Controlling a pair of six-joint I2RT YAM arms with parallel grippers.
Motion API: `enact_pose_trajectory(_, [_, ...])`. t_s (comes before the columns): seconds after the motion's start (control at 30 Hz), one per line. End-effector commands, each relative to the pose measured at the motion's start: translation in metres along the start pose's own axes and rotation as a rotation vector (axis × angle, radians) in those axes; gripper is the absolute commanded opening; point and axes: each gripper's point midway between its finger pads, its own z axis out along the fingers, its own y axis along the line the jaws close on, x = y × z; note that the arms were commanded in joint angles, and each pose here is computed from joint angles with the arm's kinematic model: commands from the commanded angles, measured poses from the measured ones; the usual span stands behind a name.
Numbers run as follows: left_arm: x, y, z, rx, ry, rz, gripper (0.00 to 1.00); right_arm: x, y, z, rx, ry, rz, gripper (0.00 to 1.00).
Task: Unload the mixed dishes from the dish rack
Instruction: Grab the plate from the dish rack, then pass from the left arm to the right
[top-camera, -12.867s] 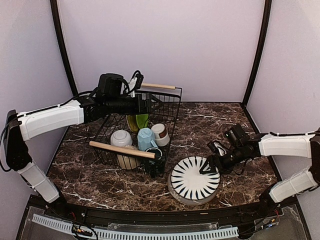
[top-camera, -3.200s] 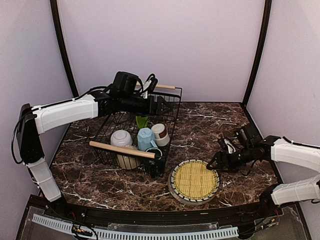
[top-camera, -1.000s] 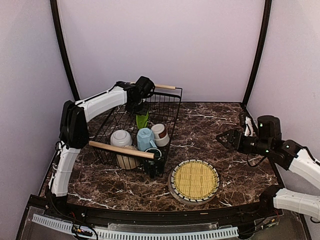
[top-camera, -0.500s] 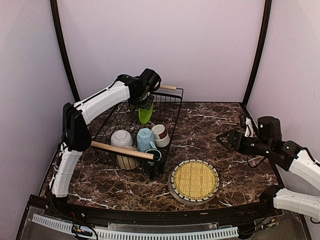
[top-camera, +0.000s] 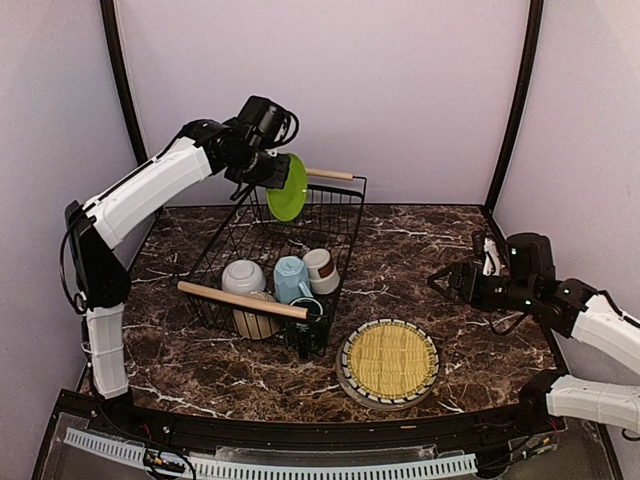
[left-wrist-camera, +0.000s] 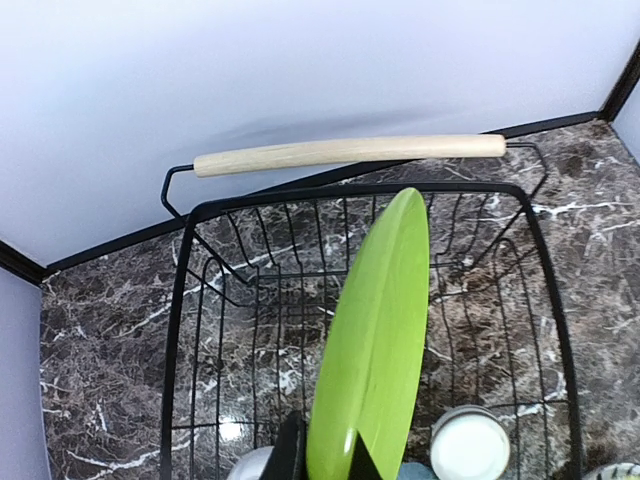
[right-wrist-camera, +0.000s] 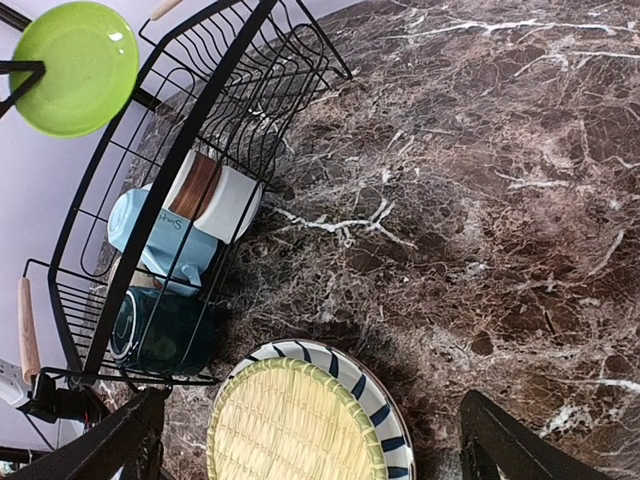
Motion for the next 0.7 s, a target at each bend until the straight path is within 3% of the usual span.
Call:
enact_pose_trajectory(0.0, [-0.013,-0.015,-0.039,0.208,-0.096,-0.097,0.01,-0.003,0.004,0.005,-0.024,0.001,-0.002,0.99])
enact_pose_trajectory(0.03, [-0.029,-0.013,-0.056,0.251,-0.166,-0.13,0.01,-0.003,0.004,0.006,-0.023,0.003,-0.002,0.99])
enact_pose_trajectory(0.07, [-0.014,-0.021,-0.051,0.303,-0.136,-0.138,0.01,-0.004,0.004,0.007,-0.024,0.005,0.0,0.99])
enact_pose_trajectory(0.1, [-0.03,-0.025,-0.071,0.393,-0.206,-0.18,0.01,-0.004,0.005,0.008,-0.027,0.008,-0.001,0.99])
enact_pose_trajectory(0.13, [-0.016,-0.029,-0.064,0.426,-0.183,-0.187,0.01,-0.003,0.005,0.009,-0.03,0.012,0.001,0.99])
enact_pose_trajectory(0.17, [-0.032,-0.036,-0.086,0.531,-0.255,-0.221,0.01,-0.004,0.006,0.009,-0.037,0.009,-0.001,0.99])
enact_pose_trajectory(0.2, [-0.017,-0.042,-0.079,0.57,-0.229,-0.226,0.01,-0.004,0.007,0.01,-0.045,0.014,0.0,0.99])
enact_pose_trajectory(0.23, [-0.028,-0.05,-0.098,0.665,-0.283,-0.246,0.01,-0.003,0.009,0.011,-0.055,0.021,0.0,0.99])
enact_pose_trajectory(0.5, [0.0,-0.107,-0.105,1.035,-0.17,-0.301,0.01,0.003,0.046,0.011,-0.276,0.063,-0.055,0.99])
enact_pose_trajectory(0.67, [0.022,-0.147,-0.097,1.143,-0.079,-0.304,0.01,0.004,0.064,0.003,-0.384,0.066,-0.068,0.99])
